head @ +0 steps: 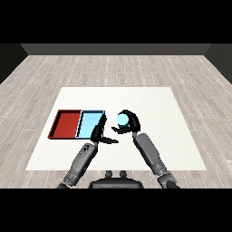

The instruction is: Pick the blue can and put it in the blue box

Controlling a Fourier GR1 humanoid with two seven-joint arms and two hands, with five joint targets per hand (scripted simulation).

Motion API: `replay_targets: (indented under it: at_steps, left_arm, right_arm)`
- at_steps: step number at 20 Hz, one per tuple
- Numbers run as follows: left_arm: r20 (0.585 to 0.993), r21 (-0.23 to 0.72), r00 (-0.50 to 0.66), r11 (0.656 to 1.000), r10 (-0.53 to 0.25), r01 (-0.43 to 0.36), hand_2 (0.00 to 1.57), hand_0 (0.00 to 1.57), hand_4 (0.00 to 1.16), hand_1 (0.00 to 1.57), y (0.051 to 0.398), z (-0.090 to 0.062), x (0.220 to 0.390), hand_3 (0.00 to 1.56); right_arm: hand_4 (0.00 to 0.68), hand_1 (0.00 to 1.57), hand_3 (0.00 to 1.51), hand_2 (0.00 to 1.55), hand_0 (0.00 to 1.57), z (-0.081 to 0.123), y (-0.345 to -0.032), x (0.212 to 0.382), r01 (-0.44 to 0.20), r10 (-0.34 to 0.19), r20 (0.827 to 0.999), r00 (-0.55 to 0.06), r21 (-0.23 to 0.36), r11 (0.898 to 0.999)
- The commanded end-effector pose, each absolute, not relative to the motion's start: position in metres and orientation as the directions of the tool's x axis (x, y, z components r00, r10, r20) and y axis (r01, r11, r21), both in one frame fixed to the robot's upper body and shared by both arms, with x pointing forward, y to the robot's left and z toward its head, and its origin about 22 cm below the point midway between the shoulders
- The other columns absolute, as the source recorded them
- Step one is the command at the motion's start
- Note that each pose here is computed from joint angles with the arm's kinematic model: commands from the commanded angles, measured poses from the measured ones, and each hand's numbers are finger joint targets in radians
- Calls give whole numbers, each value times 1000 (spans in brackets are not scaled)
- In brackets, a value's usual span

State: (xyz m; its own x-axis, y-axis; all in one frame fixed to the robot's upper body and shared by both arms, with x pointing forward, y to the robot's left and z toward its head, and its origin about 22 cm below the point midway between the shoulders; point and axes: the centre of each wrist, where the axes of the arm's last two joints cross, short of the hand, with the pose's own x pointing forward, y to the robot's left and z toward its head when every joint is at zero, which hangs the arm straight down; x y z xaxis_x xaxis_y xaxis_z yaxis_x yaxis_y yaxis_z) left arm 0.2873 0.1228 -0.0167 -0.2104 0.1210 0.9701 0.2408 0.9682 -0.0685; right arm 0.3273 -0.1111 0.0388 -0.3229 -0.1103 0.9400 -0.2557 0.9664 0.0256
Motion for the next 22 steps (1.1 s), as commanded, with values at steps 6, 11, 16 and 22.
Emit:
replay_targets:
  at_steps: [6, 11, 16, 22]
  left_arm:
    - [983, -65, -152, 966, 106, 252, 0, 0, 0, 0, 110, -40, 294, 0]
    - [982, -73, -150, 964, 114, 257, 0, 0, 0, 0, 92, -27, 301, 0]
    - [982, -68, -151, 957, 114, 281, 0, 0, 0, 0, 101, -23, 308, 0]
    - [977, -79, -168, 958, 129, 275, 0, 0, 0, 0, 88, -26, 307, 0]
  right_arm:
    - [679, 1399, 1405, 1443, 1399, 40, -100, 311, -303, -125, 935, -332, 20, 953]
    - [681, 1396, 1418, 1457, 1396, 31, -95, 311, -325, -147, 935, -324, 36, 945]
    - [657, 1398, 1397, 1434, 1398, 42, -82, 312, -320, -122, 924, -361, 0, 947]
    - [651, 1419, 1388, 1430, 1419, 37, -85, 308, -345, -136, 927, -350, 7, 938]
